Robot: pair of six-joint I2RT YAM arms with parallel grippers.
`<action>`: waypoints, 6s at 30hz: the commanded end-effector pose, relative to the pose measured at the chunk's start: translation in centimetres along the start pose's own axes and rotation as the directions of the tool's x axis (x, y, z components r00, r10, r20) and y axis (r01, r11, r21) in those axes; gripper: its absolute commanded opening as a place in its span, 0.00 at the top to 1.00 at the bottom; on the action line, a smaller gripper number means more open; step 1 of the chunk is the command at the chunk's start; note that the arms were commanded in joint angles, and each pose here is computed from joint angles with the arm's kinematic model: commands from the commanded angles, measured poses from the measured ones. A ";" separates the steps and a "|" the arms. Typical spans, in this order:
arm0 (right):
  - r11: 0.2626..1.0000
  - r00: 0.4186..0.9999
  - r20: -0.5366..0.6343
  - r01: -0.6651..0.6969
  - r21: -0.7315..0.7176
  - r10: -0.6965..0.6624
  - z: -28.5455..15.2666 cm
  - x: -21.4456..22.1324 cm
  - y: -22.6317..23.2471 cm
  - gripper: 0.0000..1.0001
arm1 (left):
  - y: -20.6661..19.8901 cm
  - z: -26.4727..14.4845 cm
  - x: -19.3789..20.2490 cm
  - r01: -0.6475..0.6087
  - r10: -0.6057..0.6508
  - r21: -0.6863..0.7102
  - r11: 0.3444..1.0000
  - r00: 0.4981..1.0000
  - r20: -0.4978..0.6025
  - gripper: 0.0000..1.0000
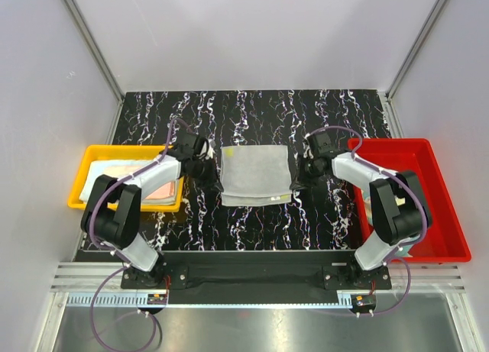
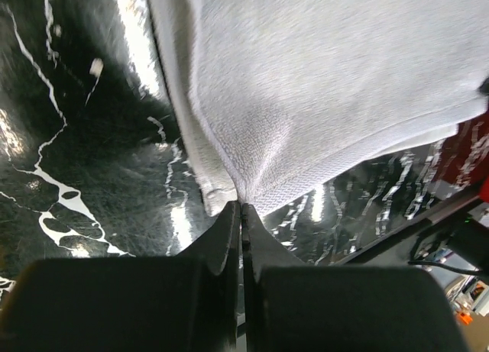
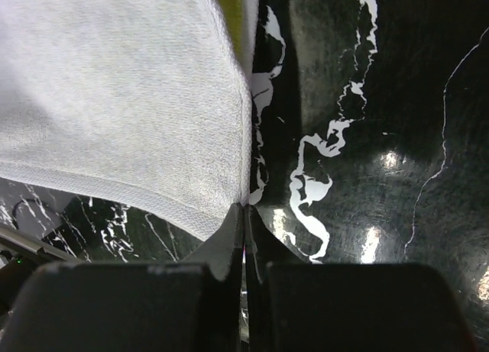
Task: Fold and stack the towels
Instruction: Fold the towel
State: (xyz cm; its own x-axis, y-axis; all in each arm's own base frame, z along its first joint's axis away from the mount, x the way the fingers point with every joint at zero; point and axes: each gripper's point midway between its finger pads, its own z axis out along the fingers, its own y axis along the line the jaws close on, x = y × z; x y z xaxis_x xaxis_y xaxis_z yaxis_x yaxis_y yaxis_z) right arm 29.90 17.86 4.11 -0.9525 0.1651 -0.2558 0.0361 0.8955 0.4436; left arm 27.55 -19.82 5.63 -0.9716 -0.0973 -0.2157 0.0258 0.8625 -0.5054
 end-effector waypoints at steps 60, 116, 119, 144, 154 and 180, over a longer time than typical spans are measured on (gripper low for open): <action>0.999 0.999 0.022 0.040 -0.033 -0.040 -3.7 0.7 1.5 1.00 | -3.7 -2.8 0.8 -0.037 0.031 0.084 0.996 0.998 0.062 1.00; 0.990 0.990 0.093 0.110 -0.084 -0.102 4.5 -3.7 1.3 0.79 | 0.9 3.2 -6.9 -0.095 0.102 -0.079 0.992 0.990 0.100 0.65; 0.990 0.990 0.094 0.110 -0.086 -0.102 4.2 -3.7 1.4 0.79 | 0.8 2.9 -7.3 -0.104 0.114 -0.089 0.991 0.987 0.109 0.64; 0.859 0.906 0.009 0.405 -0.313 -0.423 2.4 -11.3 3.0 0.72 | -0.9 4.1 -10.7 -0.466 0.467 0.095 0.880 0.884 0.013 0.67; 0.887 0.916 0.012 0.391 -0.245 -0.400 4.2 -13.3 -0.6 0.72 | 1.3 5.4 -12.0 -0.430 0.430 -0.012 0.903 0.903 0.000 0.65; 0.889 0.959 -0.021 0.255 -0.380 -0.284 4.7 -12.2 2.8 0.94 | -0.4 5.3 -13.8 -0.364 0.362 0.012 0.931 0.930 0.067 0.63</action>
State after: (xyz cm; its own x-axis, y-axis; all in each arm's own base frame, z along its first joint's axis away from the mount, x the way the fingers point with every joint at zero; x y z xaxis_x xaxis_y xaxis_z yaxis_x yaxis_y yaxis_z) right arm 42.12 20.01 5.42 -0.9379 -0.0974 -0.3328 -0.3066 0.6813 0.6647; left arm 40.00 -21.76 4.38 -0.8949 0.2085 -0.3946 0.3832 0.8123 -0.4397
